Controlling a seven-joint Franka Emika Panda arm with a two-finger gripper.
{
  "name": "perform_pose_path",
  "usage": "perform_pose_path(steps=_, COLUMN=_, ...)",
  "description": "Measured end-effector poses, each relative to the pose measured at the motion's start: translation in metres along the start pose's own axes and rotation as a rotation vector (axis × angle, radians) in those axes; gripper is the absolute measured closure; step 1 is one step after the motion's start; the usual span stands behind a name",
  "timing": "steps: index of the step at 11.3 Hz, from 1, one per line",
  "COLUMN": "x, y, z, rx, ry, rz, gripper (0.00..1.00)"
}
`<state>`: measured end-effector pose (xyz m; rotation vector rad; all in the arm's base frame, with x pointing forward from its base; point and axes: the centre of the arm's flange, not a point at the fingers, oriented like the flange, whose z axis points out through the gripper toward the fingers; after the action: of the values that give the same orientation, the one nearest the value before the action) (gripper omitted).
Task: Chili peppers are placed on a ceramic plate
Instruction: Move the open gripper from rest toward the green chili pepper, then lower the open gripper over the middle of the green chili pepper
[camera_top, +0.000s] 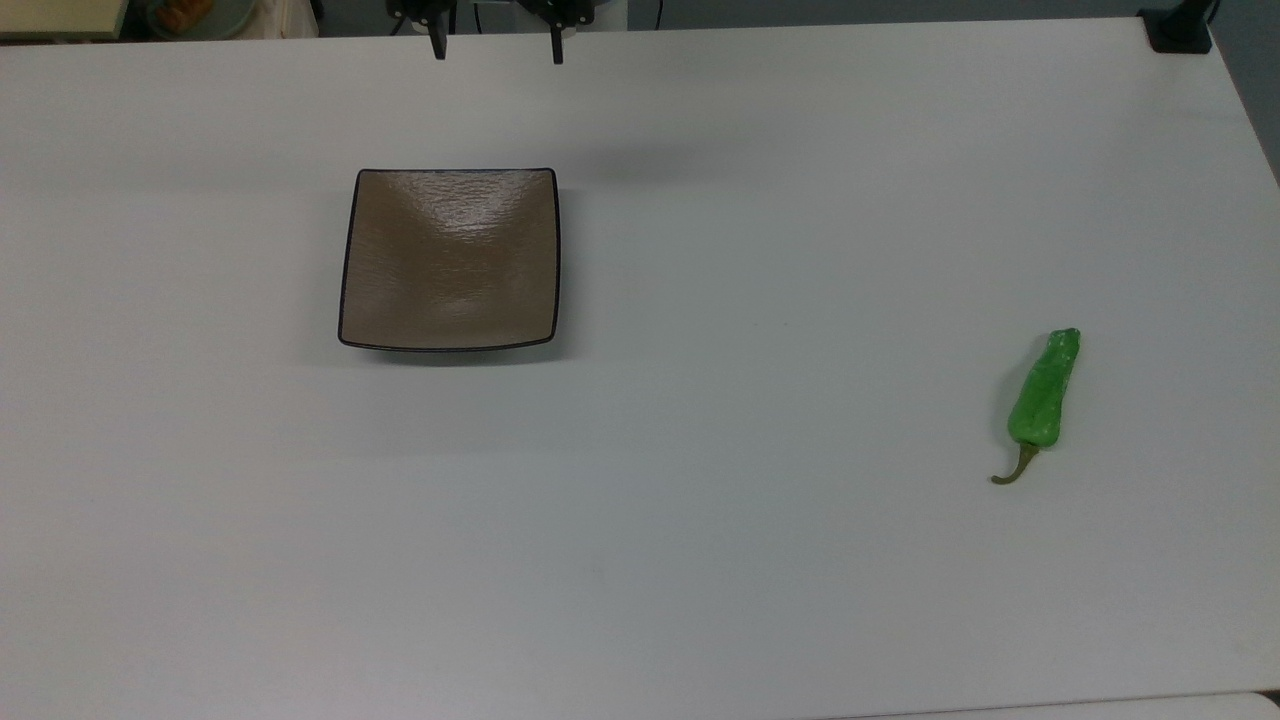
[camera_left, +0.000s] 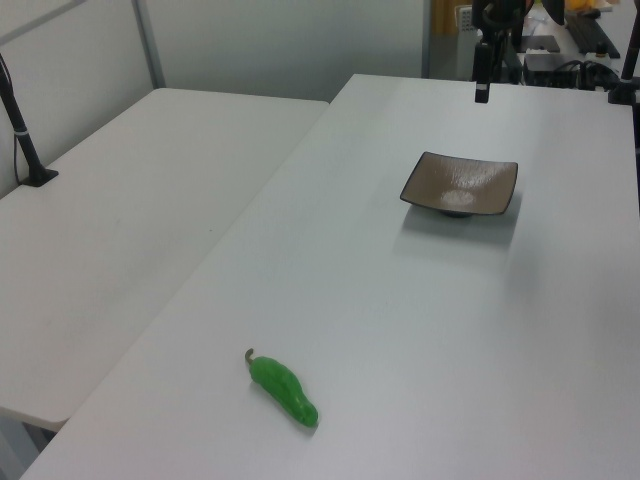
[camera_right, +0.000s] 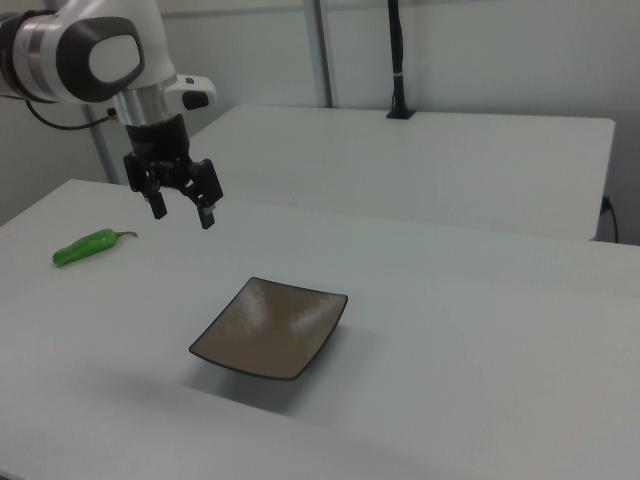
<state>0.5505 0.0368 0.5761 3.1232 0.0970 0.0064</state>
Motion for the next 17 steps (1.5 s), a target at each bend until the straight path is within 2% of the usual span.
perform_pose_path(steps=3, x=0.005, y=-0.017, z=0.012, rx=0.015, ry=-0.014, rz=-0.024, gripper=0.0)
perform_pose_path(steps=7, x=0.021, y=-0.043, z=0.024, rx=0.075, ry=0.035, rz=0.043, gripper=0.0)
perform_pose_path(steps=9, x=0.033, y=-0.072, z=0.032, rx=0.094, ry=0.083, rz=0.099, gripper=0.0)
perform_pose_path(steps=11, x=0.044, y=-0.111, z=0.049, rx=0.118, ry=0.11, rz=0.102, gripper=0.0)
perform_pose_path(steps=13, x=0.055, y=-0.151, z=0.061, rx=0.16, ry=0.13, rz=0.124, gripper=0.0)
perform_pose_path(steps=17, x=0.074, y=-0.225, z=0.058, rx=0.276, ry=0.248, rz=0.234, gripper=0.0)
